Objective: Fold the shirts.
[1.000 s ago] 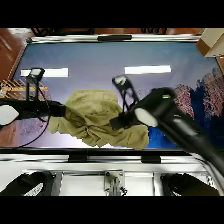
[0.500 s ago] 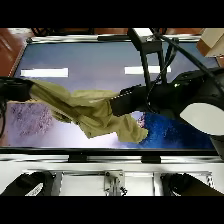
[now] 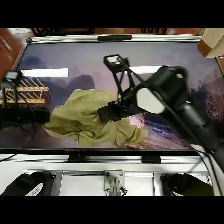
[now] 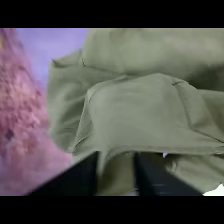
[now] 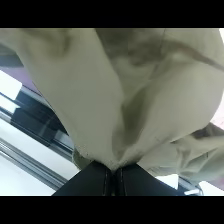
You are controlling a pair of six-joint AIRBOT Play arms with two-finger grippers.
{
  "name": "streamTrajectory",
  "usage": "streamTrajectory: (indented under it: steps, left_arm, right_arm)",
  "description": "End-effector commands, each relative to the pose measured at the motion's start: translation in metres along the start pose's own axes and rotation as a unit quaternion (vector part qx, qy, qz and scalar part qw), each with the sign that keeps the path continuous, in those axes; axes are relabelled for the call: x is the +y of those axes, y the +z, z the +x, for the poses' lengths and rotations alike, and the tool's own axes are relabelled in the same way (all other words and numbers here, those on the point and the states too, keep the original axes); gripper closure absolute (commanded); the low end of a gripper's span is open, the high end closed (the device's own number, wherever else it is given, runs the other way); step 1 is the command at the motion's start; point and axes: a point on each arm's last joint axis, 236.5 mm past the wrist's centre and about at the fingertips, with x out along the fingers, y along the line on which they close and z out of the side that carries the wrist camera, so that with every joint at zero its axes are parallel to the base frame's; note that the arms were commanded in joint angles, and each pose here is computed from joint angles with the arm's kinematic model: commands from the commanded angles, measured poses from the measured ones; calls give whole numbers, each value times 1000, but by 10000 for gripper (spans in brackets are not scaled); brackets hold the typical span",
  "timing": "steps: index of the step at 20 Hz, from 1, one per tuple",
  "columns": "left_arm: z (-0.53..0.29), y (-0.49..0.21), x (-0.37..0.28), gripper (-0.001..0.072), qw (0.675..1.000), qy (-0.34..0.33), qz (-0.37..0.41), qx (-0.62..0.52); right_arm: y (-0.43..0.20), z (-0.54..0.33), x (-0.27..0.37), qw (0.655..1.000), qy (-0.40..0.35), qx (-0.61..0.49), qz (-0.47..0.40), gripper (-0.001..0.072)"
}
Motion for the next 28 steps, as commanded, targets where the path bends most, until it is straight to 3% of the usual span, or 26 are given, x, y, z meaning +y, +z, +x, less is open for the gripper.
streamTrajectory:
  steps: [1,5,8,11,12,14,17,20,22,24,26,28]
  left_arm:
    - [18,-12,-3,80,1000,-6,-2,11]
    - [-8,25,38,94,995,71,50,-44]
    - [-55,59,114,96,979,178,39,-94]
    - [-108,83,202,120,941,273,-80,-184]
    - [-111,79,229,204,930,298,-108,-185]
    - [-93,50,278,210,920,332,-162,-130]
    - [-48,7,327,209,914,337,-224,-42]
    - [-29,-49,354,210,923,341,-145,105]
    - [-24,-61,366,224,911,345,-202,99]
    - [10,-76,356,129,920,272,-256,118]
    - [50,-86,337,90,929,163,-299,146]
    - [60,-82,350,90,936,135,-291,148]
  right_arm:
    - [-2,30,1,999,-6,32,3,654]
    - [-1,29,2,999,-3,31,6,654]
    - [-2,30,6,999,4,32,12,654]
    - [-1,30,7,999,6,31,12,654]
    - [-1,30,7,999,6,31,12,654]
    - [-1,30,7,999,7,31,4,654]
    - [-3,29,6,999,6,33,-16,654]
    - [-3,29,4,999,3,35,-35,654]
    - [-2,29,1,999,-5,33,-37,654]
    - [0,30,-4,999,-15,29,-38,654]
    - [2,30,-11,998,-30,25,-39,654]
    - [2,29,-13,998,-34,25,-39,654]
